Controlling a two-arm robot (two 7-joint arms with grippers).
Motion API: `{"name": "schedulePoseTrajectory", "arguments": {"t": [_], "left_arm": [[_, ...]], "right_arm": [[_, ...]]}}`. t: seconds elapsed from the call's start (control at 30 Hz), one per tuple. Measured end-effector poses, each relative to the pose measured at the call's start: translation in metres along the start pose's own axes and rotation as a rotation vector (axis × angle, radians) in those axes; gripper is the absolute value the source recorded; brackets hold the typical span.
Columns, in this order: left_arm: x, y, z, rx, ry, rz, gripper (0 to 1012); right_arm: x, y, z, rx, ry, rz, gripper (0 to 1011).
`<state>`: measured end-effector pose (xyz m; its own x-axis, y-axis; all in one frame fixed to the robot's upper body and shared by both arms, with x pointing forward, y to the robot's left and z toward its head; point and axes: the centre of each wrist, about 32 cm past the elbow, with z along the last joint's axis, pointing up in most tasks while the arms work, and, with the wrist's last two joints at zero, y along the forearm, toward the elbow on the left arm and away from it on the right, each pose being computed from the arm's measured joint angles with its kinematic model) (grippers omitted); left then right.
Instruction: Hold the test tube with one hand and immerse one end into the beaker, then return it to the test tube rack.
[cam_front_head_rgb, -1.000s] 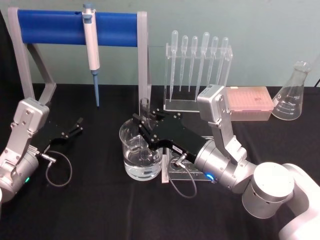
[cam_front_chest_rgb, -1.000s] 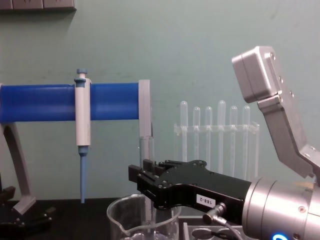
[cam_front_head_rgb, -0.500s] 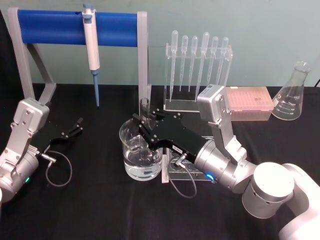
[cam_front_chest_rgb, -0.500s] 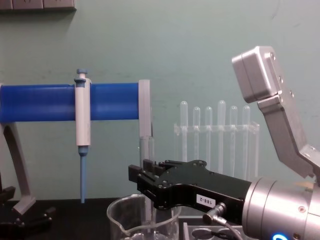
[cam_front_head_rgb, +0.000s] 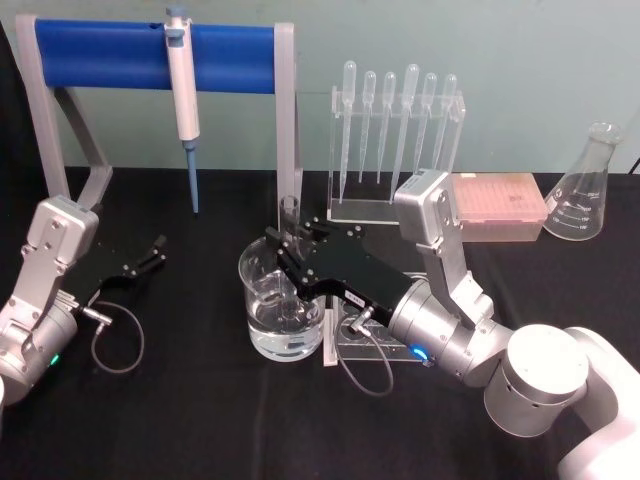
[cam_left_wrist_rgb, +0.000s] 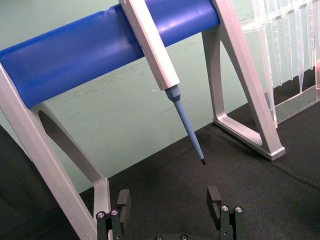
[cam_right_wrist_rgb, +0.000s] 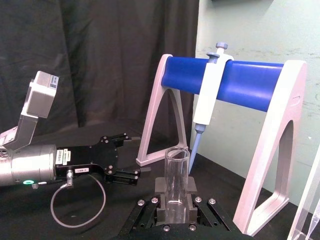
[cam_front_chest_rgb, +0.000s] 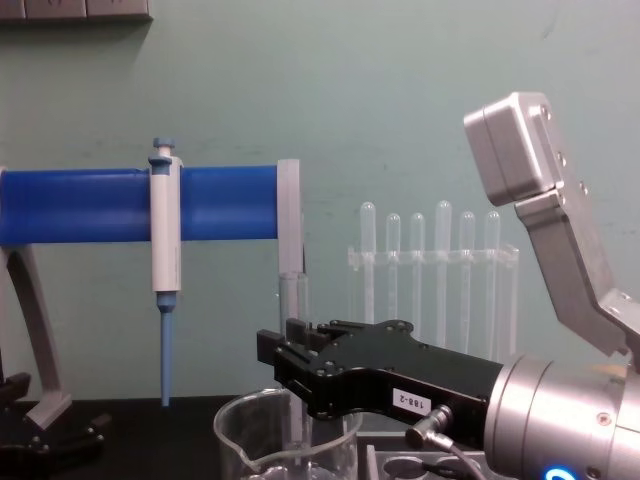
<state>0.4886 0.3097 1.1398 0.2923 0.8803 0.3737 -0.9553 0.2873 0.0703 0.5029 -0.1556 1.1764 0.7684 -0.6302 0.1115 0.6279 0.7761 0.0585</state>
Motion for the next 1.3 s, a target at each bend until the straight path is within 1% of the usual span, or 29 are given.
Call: {"name": "schedulePoseTrajectory", "arguments": {"t": [1.3], "left_arm": [[0.0000, 0.0000, 0.0000, 0.000, 0.000, 0.000, 1000]], "right_arm": [[0.0000, 0.0000, 0.0000, 0.000, 0.000, 0.000, 225]]}}
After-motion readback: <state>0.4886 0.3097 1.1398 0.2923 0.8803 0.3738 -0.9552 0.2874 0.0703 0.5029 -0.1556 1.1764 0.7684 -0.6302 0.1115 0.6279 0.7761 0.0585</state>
